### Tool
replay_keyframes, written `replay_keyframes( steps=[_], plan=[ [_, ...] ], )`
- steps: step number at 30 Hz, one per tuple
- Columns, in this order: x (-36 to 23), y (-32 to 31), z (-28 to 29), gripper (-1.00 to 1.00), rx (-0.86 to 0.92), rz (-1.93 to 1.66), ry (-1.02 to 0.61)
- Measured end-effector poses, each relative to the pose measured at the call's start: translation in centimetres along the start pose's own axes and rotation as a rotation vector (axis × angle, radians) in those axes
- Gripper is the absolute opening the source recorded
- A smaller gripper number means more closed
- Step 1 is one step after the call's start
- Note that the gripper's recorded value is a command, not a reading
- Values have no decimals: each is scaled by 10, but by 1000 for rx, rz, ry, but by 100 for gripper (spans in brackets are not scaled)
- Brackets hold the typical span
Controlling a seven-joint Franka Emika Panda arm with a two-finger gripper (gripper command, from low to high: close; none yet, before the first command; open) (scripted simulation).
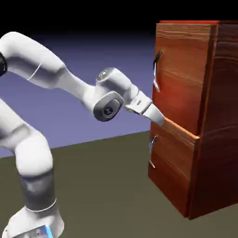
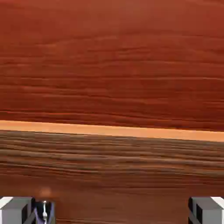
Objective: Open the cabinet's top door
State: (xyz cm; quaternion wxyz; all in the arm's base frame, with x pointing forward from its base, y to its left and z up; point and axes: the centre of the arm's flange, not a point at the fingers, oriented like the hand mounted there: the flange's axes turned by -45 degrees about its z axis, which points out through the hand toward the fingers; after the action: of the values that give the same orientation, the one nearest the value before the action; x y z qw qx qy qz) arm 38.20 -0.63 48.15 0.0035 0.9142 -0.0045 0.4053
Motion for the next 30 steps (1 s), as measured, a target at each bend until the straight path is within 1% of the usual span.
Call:
replay_keyframes(
  steps=[9, 17, 24, 30],
  plan=[
    [26, 21, -70, 0, -37, 159, 134],
    [33, 15, -123, 0, -44, 243, 267],
    [34, -6, -152, 0, -40, 266, 389],
    [34, -31, -160, 0, -35, 248, 491]
  ],
)
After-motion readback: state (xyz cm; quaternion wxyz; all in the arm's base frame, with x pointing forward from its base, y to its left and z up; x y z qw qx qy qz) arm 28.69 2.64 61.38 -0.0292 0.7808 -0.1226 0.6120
